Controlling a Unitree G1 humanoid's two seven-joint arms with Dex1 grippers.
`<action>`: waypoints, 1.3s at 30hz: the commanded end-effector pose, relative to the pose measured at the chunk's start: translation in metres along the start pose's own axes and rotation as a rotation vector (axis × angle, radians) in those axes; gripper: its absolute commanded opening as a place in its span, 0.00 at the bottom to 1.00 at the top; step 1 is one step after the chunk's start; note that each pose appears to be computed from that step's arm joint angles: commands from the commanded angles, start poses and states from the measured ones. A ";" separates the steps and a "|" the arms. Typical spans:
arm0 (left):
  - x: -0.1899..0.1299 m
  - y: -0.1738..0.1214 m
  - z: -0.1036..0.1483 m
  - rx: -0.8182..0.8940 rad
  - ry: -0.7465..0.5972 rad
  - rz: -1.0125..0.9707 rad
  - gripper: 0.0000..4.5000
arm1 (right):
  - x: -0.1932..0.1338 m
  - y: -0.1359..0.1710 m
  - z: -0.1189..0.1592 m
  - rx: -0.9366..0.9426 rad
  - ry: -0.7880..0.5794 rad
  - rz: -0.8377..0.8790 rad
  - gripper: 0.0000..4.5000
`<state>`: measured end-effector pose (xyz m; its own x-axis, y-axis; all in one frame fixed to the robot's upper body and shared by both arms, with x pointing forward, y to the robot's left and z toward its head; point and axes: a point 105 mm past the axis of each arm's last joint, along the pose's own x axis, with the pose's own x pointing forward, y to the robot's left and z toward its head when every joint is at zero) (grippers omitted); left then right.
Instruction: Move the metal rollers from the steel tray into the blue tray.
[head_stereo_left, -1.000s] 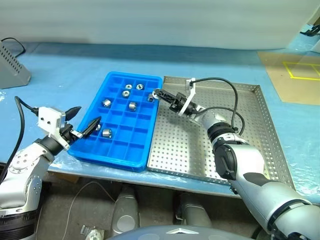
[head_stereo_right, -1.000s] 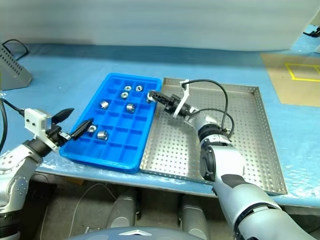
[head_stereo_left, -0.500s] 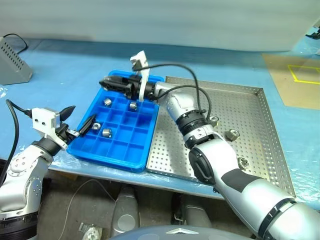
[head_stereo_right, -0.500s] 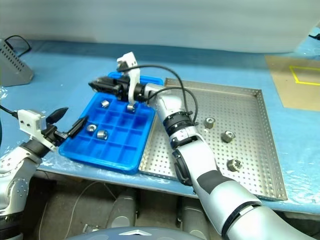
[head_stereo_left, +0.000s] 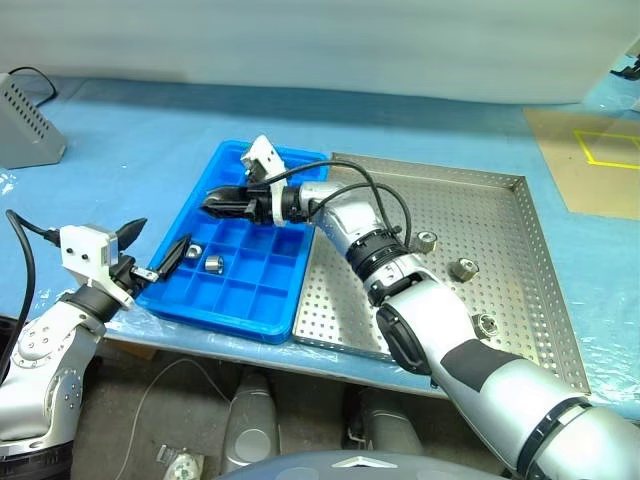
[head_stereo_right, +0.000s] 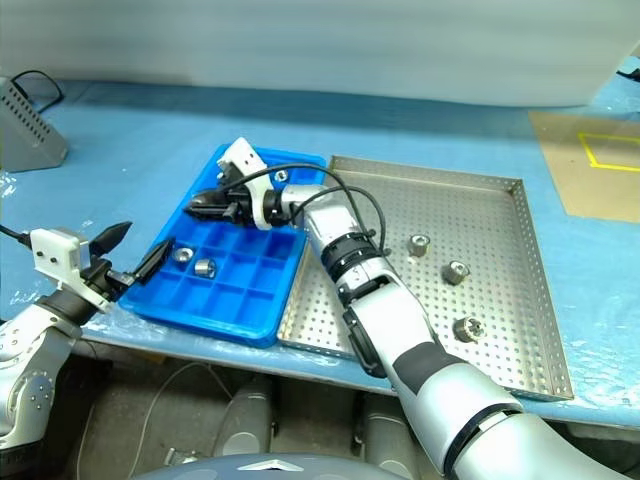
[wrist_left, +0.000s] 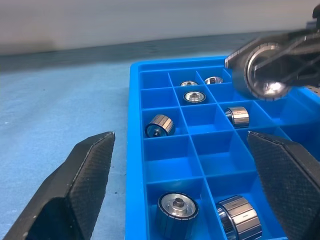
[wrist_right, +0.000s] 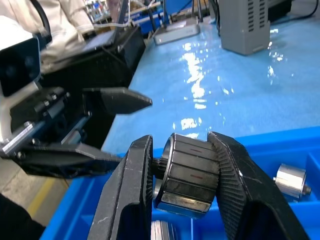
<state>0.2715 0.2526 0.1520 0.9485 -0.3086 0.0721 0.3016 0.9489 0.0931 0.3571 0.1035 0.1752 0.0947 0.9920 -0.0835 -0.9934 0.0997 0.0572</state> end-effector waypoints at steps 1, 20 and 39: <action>-0.002 0.002 0.016 0.037 -0.047 0.000 0.99 | -0.001 0.001 -0.004 -0.022 0.004 0.005 0.28; 0.015 -0.003 0.011 0.026 -0.045 -0.069 0.99 | -0.034 -0.015 -0.031 -0.050 0.105 -0.037 0.28; 0.030 -0.018 0.008 0.004 -0.059 -0.146 1.00 | -0.036 -0.016 -0.029 -0.035 0.060 -0.086 0.99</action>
<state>0.2929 0.2303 0.1518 0.9006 -0.4265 0.0838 0.4199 0.9035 0.0858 0.3660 0.0610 0.1294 0.1673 0.9633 -0.2098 -0.9822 0.1812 0.0489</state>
